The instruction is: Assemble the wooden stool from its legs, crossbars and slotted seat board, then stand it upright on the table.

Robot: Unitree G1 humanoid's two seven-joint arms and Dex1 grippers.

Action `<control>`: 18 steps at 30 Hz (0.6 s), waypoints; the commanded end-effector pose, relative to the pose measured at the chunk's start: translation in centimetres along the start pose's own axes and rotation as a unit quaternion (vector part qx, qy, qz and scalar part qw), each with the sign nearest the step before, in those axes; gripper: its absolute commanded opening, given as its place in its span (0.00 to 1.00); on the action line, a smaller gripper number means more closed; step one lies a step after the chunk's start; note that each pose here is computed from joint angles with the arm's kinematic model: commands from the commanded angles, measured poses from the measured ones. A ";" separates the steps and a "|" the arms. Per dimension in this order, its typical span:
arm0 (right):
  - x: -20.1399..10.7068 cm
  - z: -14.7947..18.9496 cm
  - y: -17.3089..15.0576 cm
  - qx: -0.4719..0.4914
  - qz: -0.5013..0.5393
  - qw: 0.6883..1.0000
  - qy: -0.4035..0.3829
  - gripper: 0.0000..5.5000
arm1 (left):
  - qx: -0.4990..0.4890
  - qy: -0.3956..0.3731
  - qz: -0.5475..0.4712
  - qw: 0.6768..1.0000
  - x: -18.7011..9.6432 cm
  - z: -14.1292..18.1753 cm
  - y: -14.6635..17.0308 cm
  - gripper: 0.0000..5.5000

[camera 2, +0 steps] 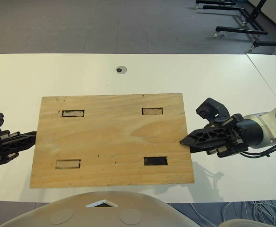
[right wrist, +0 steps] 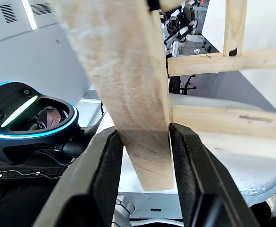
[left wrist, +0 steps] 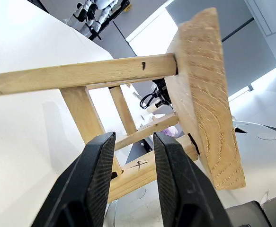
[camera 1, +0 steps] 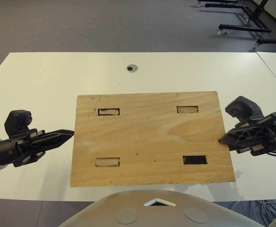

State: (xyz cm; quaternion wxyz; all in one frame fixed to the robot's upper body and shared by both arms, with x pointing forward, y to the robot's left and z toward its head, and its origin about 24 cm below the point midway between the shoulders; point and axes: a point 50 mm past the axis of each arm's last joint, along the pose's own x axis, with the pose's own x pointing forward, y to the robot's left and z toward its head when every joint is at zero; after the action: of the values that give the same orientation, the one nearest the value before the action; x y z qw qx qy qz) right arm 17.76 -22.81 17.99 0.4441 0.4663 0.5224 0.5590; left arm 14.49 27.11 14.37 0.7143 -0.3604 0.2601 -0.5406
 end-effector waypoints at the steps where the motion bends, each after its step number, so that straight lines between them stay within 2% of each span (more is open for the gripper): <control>1: 1.2 1.1 -3.4 -0.058 -0.056 0.996 -0.040 0.26 | 0.011 -0.005 0.018 1.000 -0.3 0.4 0.2 0.26; 4: 2.8 1.6 -4.5 -0.125 -0.079 0.986 -0.078 0.26 | 0.014 -0.013 0.023 1.000 -0.5 0.4 0.3 0.26; 6: 3.6 1.8 -4.7 -0.158 -0.085 0.978 -0.109 0.37 | 0.021 -0.022 0.029 0.999 -0.6 0.5 0.4 0.33; 12: 3.6 3.0 -3.8 -0.214 -0.073 0.957 -0.183 0.60 | 0.047 -0.084 0.066 0.993 -1.9 -0.6 0.6 0.50; 14: 2.4 2.5 -2.9 -0.220 -0.076 0.957 -0.176 0.64 | 0.060 -0.110 0.087 0.988 -2.8 -1.0 0.5 0.55; 18: -1.0 1.4 -0.6 -0.211 -0.101 0.956 -0.179 0.64 | 0.092 -0.163 0.143 0.972 -5.6 -1.7 -0.5 0.66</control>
State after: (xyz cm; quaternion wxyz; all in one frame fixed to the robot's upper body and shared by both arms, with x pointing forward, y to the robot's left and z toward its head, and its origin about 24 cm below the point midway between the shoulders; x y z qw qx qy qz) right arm 19.47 -22.50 16.58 0.6644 0.4074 0.3457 0.5226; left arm 12.04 31.02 13.47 0.8264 -0.3508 0.1473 -0.4151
